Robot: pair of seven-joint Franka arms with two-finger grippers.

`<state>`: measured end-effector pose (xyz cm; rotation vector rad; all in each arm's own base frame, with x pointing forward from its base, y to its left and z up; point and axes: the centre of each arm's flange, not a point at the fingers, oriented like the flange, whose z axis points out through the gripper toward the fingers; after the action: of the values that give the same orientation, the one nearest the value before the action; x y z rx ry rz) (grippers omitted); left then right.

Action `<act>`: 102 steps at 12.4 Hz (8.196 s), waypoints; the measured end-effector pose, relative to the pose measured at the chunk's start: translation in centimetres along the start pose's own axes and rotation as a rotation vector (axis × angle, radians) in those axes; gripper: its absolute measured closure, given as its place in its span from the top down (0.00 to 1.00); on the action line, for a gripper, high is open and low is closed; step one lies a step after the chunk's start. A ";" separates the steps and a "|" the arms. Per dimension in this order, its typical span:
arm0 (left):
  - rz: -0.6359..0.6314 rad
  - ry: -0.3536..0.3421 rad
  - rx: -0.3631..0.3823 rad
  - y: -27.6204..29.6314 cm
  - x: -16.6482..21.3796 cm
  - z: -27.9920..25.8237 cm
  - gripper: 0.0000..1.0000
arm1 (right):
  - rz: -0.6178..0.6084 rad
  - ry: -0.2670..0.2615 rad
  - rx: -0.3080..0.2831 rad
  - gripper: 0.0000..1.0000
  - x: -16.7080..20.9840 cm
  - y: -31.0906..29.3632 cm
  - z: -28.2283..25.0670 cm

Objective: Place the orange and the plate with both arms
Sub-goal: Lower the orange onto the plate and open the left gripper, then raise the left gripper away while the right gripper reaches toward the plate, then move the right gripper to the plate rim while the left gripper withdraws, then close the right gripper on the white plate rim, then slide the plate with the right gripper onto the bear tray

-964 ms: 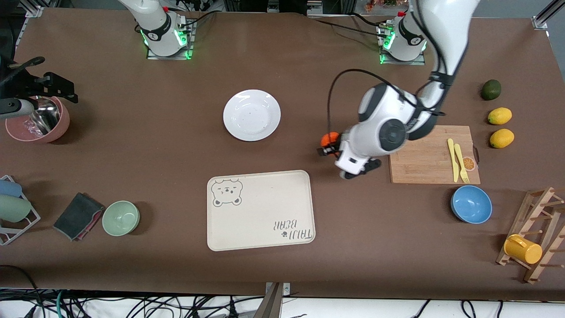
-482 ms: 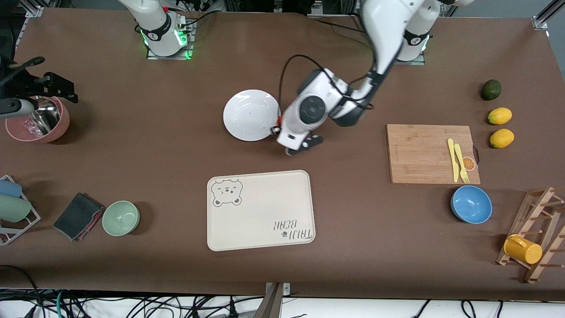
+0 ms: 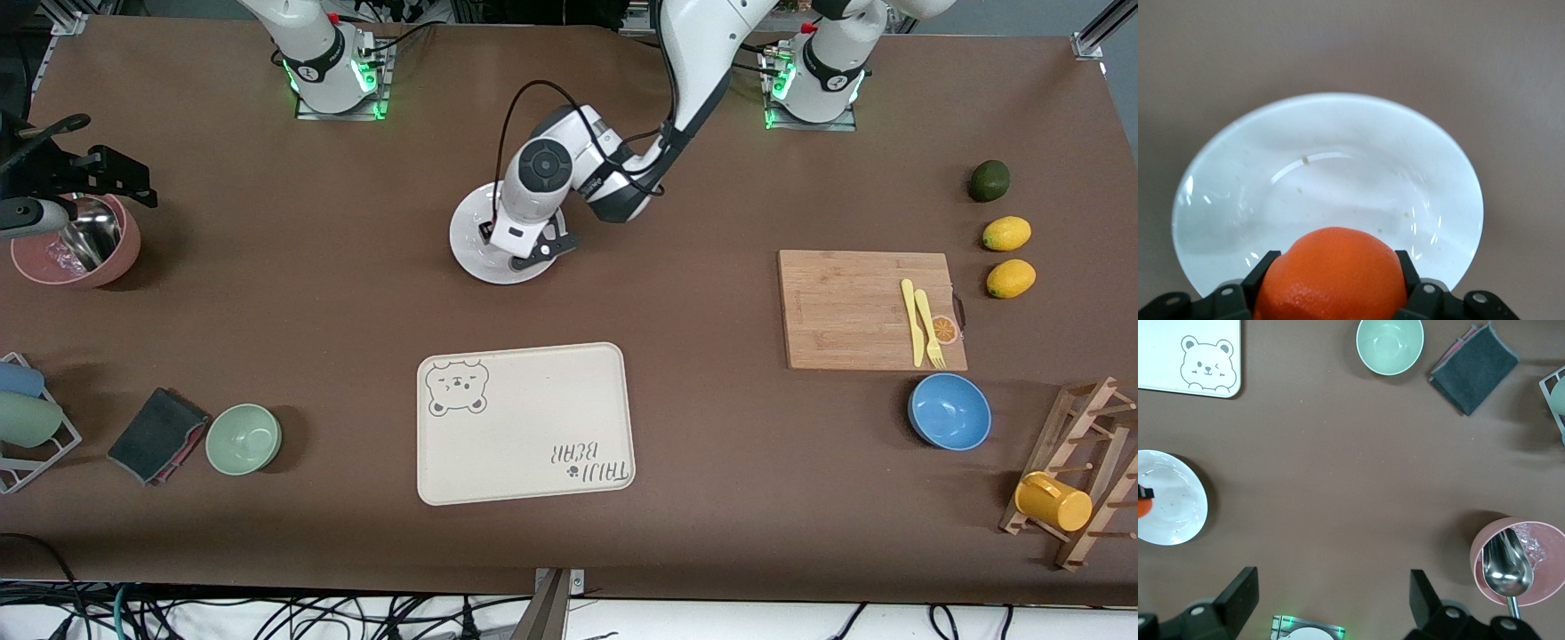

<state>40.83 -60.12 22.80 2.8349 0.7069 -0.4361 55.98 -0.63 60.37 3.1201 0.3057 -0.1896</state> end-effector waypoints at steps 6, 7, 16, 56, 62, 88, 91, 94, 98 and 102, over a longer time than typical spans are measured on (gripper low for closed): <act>0.004 0.024 0.042 -0.6 0.0 5.3 0.78 | 0.000 0.001 0.000 1.00 0.0 0.0 0.0; 0.002 0.031 0.032 -0.3 0.4 4.7 0.88 | -0.001 0.003 0.006 1.00 0.0 -0.1 0.0; -0.111 0.055 0.091 -2.8 12.1 -16.4 1.00 | -0.024 -0.121 0.152 1.00 2.5 -1.4 5.4; 0.395 0.262 0.155 -42.2 26.0 -47.9 1.00 | -0.080 0.074 1.088 1.00 -2.7 -15.5 46.8; 0.401 0.253 0.224 -44.2 27.3 -48.8 1.00 | -0.047 0.120 1.081 0.96 -3.4 -18.4 47.9; 0.453 0.204 0.167 -41.8 27.3 -47.4 1.00 | -0.106 0.191 1.100 0.04 -4.6 -18.8 52.3; 0.453 0.203 0.167 -41.8 27.3 -47.3 1.00 | -0.107 0.197 1.100 0.04 -4.5 -18.8 52.2; 0.453 0.203 0.167 -41.8 27.3 -47.3 1.00 | -0.113 0.231 1.123 0.04 -3.0 -18.4 51.2; 0.452 0.205 0.166 -41.9 27.3 -47.4 1.00 | -0.056 0.297 1.153 0.04 2.4 -17.0 47.4; 0.448 0.207 0.165 -42.1 27.4 -47.6 1.00 | 0.059 0.310 1.180 0.04 10.3 -17.2 45.3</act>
<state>54.90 0.00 54.01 3.0972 0.0499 -0.1330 57.25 17.66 14.38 4.3298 0.0994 0.2162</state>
